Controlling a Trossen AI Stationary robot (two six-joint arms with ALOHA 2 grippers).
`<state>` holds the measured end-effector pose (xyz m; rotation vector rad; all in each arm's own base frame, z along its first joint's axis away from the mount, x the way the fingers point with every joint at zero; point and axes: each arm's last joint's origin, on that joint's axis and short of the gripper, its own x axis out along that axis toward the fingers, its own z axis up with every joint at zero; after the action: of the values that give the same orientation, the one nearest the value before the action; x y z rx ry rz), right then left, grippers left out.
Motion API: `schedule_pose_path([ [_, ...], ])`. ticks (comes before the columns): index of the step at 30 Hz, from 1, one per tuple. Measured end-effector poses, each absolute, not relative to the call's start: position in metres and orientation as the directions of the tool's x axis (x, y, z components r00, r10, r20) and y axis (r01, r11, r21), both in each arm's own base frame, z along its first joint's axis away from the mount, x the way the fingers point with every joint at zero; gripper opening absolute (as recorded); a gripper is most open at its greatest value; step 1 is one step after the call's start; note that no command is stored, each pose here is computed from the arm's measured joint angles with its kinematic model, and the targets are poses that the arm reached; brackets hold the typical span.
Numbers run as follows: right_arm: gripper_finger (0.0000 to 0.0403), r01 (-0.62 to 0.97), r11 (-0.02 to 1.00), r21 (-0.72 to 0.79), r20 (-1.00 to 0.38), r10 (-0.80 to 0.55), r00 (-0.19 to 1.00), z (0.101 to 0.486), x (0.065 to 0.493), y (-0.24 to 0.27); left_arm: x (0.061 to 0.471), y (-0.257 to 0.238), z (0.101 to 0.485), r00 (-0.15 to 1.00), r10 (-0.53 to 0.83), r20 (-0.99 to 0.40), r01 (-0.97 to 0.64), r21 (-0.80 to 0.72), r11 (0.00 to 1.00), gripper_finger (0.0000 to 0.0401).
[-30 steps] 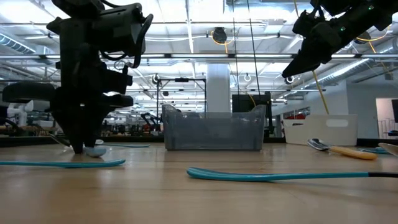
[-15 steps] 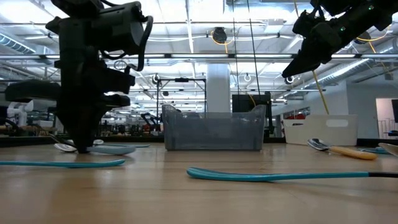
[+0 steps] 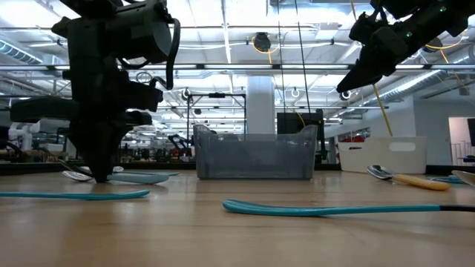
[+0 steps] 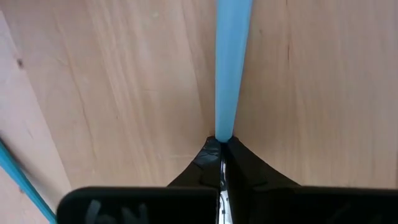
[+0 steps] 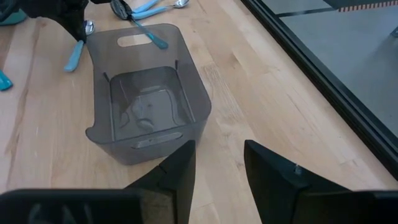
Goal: Sort silverware by color (type)
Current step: Put the bottom left light blue spoon into the black bin
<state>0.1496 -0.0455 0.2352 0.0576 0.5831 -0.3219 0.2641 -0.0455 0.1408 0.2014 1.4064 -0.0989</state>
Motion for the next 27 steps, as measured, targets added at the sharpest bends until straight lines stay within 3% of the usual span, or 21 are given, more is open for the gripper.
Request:
schedule_pose_path([
  [4,0.0132,0.315,0.949,-0.037,-0.550,-0.282,0.786,0.235,0.150,-0.045,0.271,-0.045,0.146,0.205,0.067,-0.977,0.174,0.104,0.979,0.0002],
  [18,0.0132,0.314,0.948,-0.038,-0.565,-0.280,0.776,0.234,0.149,-0.045,0.279,-0.059,0.183,0.137,0.077,-0.988,0.111,0.093,0.989,0.0001],
  [27,0.0132,0.314,0.949,-0.038,-0.569,-0.279,0.773,0.233,0.148,-0.045,0.282,-0.088,0.212,0.179,0.087,-0.980,0.098,0.106,0.989,0.0001],
])
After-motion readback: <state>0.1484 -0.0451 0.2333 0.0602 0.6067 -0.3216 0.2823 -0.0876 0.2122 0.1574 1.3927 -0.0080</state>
